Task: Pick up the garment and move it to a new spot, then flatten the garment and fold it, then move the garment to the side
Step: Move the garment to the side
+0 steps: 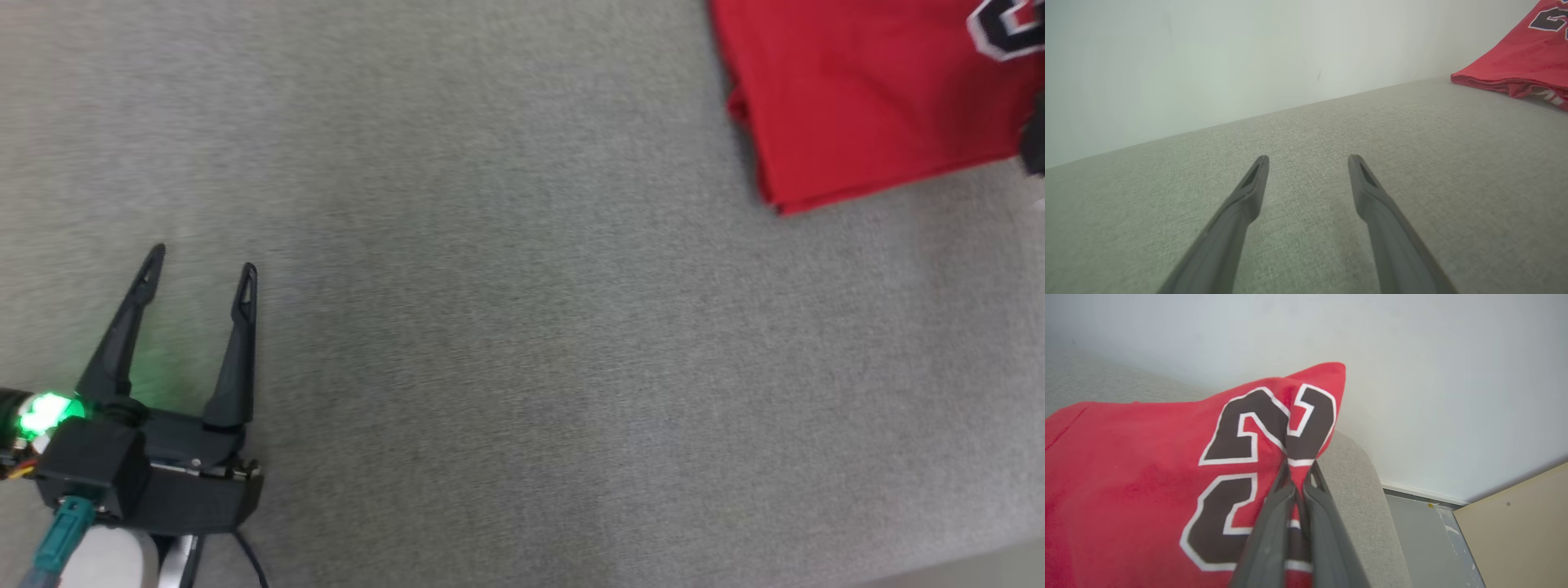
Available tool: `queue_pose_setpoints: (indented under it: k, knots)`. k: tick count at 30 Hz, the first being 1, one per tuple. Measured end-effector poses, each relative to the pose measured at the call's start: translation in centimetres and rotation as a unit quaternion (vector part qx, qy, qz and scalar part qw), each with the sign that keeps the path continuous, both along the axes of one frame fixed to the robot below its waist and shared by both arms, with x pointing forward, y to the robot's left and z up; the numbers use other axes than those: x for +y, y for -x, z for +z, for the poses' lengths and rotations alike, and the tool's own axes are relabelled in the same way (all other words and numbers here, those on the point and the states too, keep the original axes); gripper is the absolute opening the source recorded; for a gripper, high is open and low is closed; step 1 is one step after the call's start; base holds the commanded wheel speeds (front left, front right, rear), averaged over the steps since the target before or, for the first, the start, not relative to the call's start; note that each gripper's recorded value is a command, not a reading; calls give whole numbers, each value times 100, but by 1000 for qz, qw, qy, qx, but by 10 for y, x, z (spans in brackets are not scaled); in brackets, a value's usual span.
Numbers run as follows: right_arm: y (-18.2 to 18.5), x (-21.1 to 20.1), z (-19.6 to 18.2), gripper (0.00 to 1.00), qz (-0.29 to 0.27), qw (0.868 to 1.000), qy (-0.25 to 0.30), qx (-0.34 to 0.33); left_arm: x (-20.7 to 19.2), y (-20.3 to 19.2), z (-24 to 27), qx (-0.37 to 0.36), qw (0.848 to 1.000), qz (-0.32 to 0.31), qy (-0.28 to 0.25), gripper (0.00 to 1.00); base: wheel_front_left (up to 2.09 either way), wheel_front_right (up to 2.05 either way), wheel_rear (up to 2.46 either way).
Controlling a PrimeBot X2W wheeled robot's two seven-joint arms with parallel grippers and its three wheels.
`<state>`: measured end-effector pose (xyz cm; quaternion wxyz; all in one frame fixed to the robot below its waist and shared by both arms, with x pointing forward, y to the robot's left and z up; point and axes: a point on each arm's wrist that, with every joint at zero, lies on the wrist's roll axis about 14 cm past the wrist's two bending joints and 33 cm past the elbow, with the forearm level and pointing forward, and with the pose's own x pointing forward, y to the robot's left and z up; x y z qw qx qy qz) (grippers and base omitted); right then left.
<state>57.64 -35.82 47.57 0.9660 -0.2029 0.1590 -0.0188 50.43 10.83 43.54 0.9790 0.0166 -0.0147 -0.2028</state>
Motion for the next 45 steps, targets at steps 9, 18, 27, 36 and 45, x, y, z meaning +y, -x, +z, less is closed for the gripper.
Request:
queue_pose_setpoints:
  k: [9, 18, 27, 36, 45]
  knots:
    - [-1, -51, 14, 0, -33, 997, 74, 21, -20, -14, -21, 11, 999, -32, 6, 100, 0, 0, 0]
    - [-17, -56, 19, 32, -42, 994, 93, 28, -17, -13, -24, 14, 1000, -26, 4, 100, 0, 0, 0]
    - [-20, -56, 30, 100, -42, 995, 94, -3, -9, -11, -23, 18, 1000, -9, 6, 100, 0, 0, 0]
    - [-21, -10, 78, 100, 6, 994, 37, -105, 3, 12, -15, 34, 999, 26, 17, 100, 0, 0, 0]
    - [19, 50, 110, 100, 48, 976, -73, -197, 33, 47, 18, 23, 995, 89, 27, 100, 0, 0, 0]
